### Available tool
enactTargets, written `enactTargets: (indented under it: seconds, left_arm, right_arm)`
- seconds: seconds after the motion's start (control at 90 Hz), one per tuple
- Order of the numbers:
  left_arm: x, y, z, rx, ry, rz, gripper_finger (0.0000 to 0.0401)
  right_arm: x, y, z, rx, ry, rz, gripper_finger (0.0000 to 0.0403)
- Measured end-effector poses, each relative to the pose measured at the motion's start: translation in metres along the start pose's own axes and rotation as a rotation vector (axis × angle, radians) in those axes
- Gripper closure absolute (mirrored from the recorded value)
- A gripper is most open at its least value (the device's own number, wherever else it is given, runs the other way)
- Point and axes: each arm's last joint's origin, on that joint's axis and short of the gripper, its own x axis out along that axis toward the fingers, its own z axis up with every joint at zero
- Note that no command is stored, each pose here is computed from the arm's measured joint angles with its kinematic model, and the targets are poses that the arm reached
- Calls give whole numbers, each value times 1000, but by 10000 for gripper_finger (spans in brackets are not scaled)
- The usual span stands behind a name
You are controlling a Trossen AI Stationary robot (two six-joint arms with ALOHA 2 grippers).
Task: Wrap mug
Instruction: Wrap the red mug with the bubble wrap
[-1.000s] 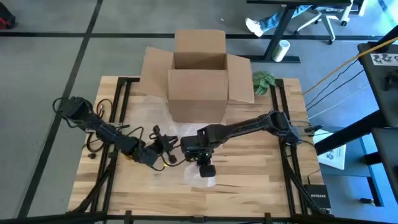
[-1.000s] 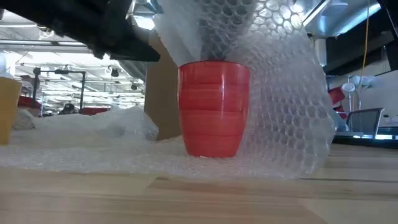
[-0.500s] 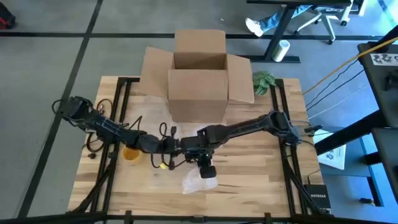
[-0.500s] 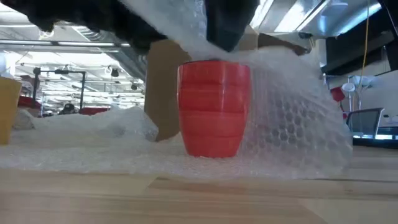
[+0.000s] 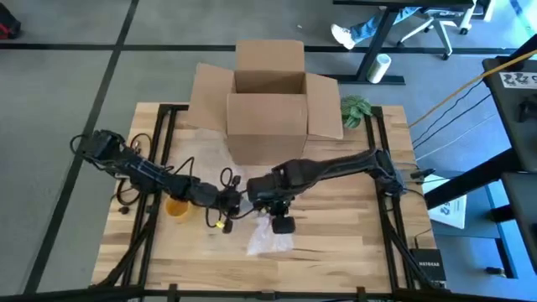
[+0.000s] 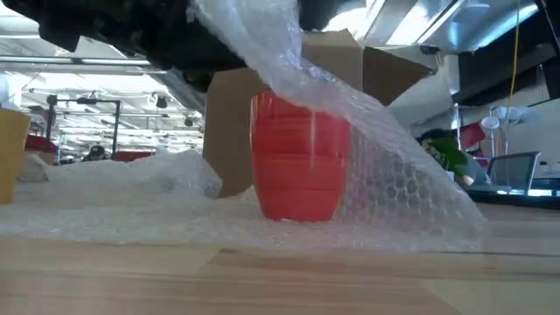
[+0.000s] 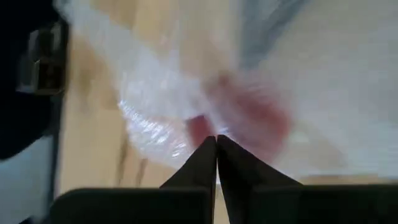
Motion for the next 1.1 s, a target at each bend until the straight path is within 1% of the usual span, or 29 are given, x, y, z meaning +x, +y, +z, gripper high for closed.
enactTargets:
  seconds: [0.067, 0.144, 0.244, 0.356, 0.411, 0.533, 0.678, 0.856, 0.922, 0.989, 1.1]
  left_arm:
    - [0, 0, 0, -4, -3, 0, 401]
    - [0, 0, 1, -7, -9, -1, 401]
    - [0, 0, 2, -9, -18, -1, 401]
    - [0, -1, 2, -10, -20, -3, 401]
    - [0, -1, 2, -11, -19, -4, 401]
    - [0, -1, 1, -2, -8, -1, 401]
    - [0, 1, -3, 4, 28, 52, 401]
    - [-1, 4, -11, -14, 94, 137, 401]
    - [-2, 5, -15, -29, 129, 166, 401]
    - [-2, 6, -18, -49, 158, 177, 401]
    - [-3, 1, -19, -81, 161, 165, 401]
  right_arm:
    - [-14, 2, 5, -28, -71, -134, 403]
    - [-21, 3, 13, -74, -161, -238, 403]
    - [-17, 3, 23, -121, -257, -256, 403]
    - [2, -1, 24, -130, -259, -260, 403]
    - [16, -4, 19, -124, -209, -246, 403]
    - [39, -6, 6, -67, -92, -148, 403]
    - [58, -7, -6, -21, 2, -99, 403]
    - [73, -6, -15, 1, 49, -22, 403]
    - [78, -6, -15, 9, 44, 12, 403]
    - [82, -6, -16, 13, 36, 37, 403]
    - [92, -7, -18, 11, 22, 46, 403]
